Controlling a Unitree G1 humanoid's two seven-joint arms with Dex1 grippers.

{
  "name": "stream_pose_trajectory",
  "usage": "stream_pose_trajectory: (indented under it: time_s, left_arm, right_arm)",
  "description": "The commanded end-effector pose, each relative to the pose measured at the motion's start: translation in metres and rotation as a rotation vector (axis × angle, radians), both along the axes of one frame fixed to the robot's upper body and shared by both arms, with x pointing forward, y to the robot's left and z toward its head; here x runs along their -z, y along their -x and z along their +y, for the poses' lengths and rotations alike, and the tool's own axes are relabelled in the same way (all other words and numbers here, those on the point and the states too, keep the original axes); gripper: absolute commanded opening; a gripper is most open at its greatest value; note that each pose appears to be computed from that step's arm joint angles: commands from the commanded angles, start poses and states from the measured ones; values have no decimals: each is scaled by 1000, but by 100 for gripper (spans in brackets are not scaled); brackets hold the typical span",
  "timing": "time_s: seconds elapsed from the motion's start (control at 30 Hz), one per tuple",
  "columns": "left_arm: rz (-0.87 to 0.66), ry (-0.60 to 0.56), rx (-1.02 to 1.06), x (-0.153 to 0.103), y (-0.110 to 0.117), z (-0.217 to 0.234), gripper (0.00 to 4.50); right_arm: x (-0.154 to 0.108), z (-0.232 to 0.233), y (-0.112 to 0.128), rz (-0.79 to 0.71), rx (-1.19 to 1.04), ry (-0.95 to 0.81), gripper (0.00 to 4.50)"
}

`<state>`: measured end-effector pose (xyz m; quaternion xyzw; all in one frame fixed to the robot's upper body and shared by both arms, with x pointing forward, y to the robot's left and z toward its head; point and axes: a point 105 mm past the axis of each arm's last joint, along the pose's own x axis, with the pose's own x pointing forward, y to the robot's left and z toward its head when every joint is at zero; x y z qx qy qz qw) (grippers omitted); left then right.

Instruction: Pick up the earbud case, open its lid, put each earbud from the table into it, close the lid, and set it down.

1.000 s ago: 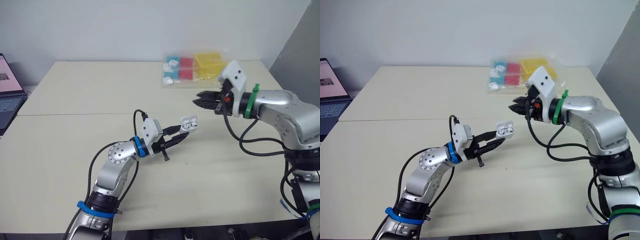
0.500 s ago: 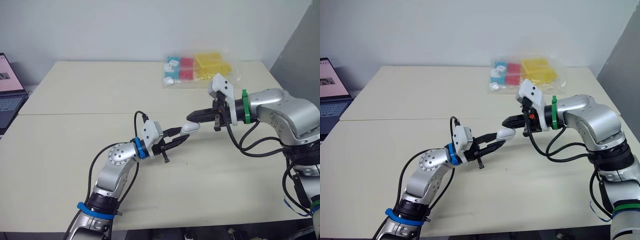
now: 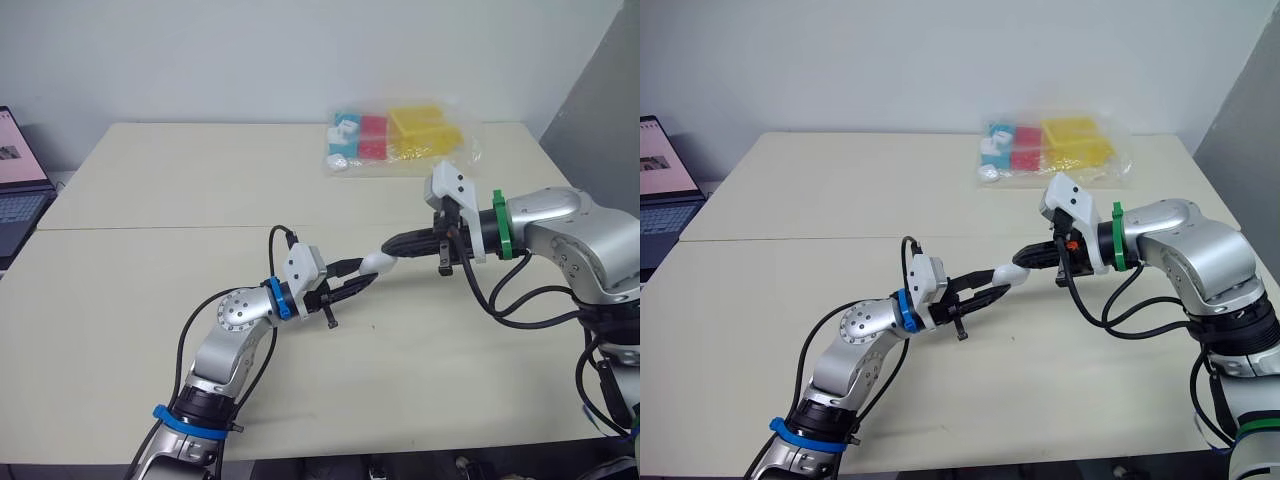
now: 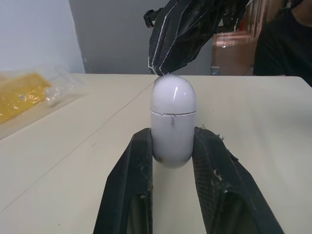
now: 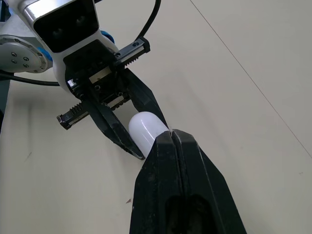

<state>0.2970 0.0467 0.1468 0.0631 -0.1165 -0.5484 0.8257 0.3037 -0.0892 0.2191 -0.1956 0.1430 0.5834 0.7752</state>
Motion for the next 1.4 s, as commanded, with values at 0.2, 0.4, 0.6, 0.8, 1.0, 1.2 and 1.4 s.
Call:
stream_pose_trajectory:
  time_s: [0.2, 0.4, 0.6, 0.8, 1.0, 1.2, 1.4]
  left_arm:
    - [320, 73, -43, 2, -17, -2, 77]
    - [640, -41, -30, 29, -17, -8, 77]
    - [919, -86, -62, 50, -16, -1, 77]
    - [982, -131, -102, 54, -17, 11, 150]
    - [964, -210, -111, 58, -3, 35, 336]
    - [663, -378, -123, 53, 12, 74, 448]
    - [270, -370, -46, 0, 25, 98, 450]
  right_arm:
    - [-8, -23, 1, -161, 97, 8, 0]
    - [14, -34, 34, -284, 39, 65, 0]
    - [40, -32, 50, -300, 61, 75, 0]
    - [48, -36, 51, -290, 88, 78, 0]
    - [53, -38, 50, -245, 97, 87, 0]
    - [44, -38, 49, -288, 77, 90, 0]
    - [25, -41, 49, -325, 24, 113, 170]
